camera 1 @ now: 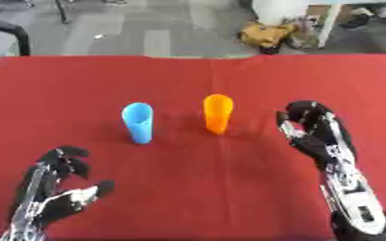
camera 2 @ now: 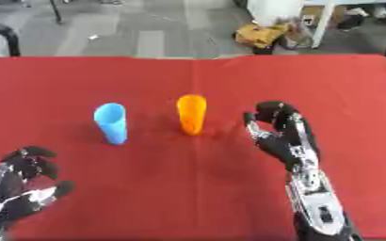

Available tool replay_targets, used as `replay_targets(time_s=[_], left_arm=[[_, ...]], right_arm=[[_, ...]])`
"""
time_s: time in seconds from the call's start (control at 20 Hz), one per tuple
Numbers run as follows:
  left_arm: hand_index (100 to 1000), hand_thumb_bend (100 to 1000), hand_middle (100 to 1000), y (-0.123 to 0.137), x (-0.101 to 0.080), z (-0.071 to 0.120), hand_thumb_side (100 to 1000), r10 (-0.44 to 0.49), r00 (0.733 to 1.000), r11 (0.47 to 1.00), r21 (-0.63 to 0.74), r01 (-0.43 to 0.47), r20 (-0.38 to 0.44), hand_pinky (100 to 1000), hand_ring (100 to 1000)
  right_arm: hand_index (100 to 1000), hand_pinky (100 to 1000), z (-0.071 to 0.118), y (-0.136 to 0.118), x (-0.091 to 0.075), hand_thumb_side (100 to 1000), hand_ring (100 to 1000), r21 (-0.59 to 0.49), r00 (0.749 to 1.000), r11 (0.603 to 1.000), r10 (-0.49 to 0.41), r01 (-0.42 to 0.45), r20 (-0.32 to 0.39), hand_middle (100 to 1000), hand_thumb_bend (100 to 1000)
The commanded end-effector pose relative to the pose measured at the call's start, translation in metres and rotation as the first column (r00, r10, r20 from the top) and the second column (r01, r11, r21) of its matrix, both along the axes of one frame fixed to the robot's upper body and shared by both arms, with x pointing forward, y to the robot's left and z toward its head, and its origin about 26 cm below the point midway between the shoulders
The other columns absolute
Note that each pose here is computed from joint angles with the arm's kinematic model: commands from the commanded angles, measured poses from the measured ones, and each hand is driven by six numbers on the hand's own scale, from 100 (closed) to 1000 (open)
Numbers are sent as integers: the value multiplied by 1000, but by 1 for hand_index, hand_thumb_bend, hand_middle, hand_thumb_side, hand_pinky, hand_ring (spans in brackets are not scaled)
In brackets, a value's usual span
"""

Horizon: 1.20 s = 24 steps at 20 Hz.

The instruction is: Pour the contents of one cup into another cup.

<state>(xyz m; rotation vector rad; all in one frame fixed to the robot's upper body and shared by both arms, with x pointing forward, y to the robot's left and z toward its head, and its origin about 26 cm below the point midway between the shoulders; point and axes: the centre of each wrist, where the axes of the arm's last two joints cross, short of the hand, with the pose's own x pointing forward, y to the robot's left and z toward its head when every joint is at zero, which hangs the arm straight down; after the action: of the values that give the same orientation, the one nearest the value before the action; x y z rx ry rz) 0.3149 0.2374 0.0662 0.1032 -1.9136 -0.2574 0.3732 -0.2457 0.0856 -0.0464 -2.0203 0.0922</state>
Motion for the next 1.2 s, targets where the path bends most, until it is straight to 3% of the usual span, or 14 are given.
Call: replay_targets(time_s=[0.05, 0.3, 0.55, 0.85, 1.2], left_arm=[[620, 976, 602, 3, 3, 11, 262, 28, 999, 999, 21, -29, 35, 479, 530], [621, 973, 607, 4, 7, 12, 256, 84, 996, 996, 21, -85, 27, 480, 539], [663, 966, 683, 2, 20, 20, 247, 137, 989, 989, 46, -139, 52, 531, 628], [727, 959, 777, -6, 44, 25, 238, 134, 989, 985, 104, -140, 66, 609, 731], [756, 957, 780, -19, 75, 22, 220, 135, 990, 986, 90, -138, 42, 619, 726]], right_arm=[[626, 760, 8, 0, 2, 104, 612, -12, 1000, 1000, 7, -7, 25, 581, 325], [626, 760, 7, 0, 1, 103, 613, -13, 1000, 1000, 6, -6, 24, 580, 325], [626, 760, 6, 1, 1, 104, 614, -16, 1000, 1000, 13, -12, 22, 580, 325], [626, 760, 6, 3, 1, 102, 616, -17, 1000, 1000, 21, -21, 20, 580, 325], [626, 760, 6, 6, 2, 103, 617, -14, 999, 999, 32, -31, 22, 580, 325]])
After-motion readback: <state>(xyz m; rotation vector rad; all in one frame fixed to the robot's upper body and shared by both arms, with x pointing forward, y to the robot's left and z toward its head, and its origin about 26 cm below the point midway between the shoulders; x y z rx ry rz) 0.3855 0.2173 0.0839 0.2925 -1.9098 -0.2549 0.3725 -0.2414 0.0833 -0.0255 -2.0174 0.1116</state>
